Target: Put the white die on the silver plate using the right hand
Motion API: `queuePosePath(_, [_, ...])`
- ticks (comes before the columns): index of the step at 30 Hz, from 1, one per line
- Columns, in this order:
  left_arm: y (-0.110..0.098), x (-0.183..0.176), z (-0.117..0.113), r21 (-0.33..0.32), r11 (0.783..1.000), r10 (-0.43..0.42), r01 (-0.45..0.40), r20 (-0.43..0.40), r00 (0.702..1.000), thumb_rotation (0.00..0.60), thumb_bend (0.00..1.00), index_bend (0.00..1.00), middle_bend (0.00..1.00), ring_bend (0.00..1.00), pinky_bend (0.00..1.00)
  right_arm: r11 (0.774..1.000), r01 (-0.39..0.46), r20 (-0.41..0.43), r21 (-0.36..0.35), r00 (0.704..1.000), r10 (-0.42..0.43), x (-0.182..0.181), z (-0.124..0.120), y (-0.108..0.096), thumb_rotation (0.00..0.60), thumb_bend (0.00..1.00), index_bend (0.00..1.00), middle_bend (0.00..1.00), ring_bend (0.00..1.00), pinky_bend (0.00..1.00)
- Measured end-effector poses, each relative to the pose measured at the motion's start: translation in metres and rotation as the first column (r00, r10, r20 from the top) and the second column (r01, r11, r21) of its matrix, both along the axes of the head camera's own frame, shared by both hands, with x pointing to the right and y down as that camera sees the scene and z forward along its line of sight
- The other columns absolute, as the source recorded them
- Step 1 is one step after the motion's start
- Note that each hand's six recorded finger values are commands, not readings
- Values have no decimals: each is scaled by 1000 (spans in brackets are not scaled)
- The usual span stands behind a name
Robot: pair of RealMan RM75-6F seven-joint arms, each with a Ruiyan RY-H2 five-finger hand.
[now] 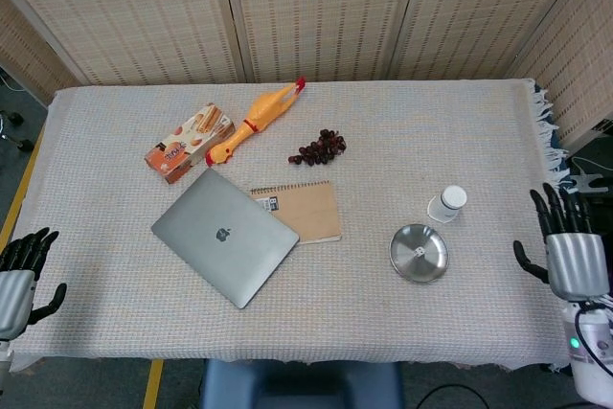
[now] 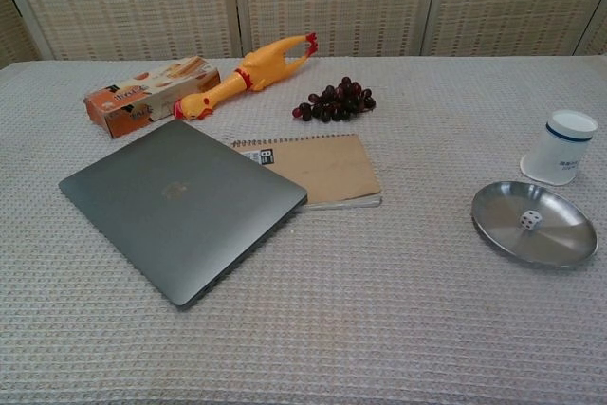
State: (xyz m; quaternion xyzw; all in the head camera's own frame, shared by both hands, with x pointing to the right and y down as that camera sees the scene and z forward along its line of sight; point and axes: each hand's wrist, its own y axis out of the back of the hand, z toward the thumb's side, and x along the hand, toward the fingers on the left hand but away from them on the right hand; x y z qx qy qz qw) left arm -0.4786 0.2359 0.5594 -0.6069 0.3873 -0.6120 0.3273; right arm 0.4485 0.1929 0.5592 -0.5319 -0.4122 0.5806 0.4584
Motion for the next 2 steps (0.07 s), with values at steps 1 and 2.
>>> queuePosePath(1, [0, 0, -1, 2, 1000, -1, 1, -1, 1000, 600, 407, 0, 0, 0, 61, 1000, -21, 16, 15, 1000, 20, 5, -10, 14, 446, 293, 0, 0, 0, 0])
queuePosePath(2, [0, 0, -1, 2, 1000, -1, 1, -2, 1000, 600, 407, 0, 0, 0, 62, 999, -33, 31, 21, 999, 32, 8, -16, 22, 446, 294, 0, 0, 0, 0])
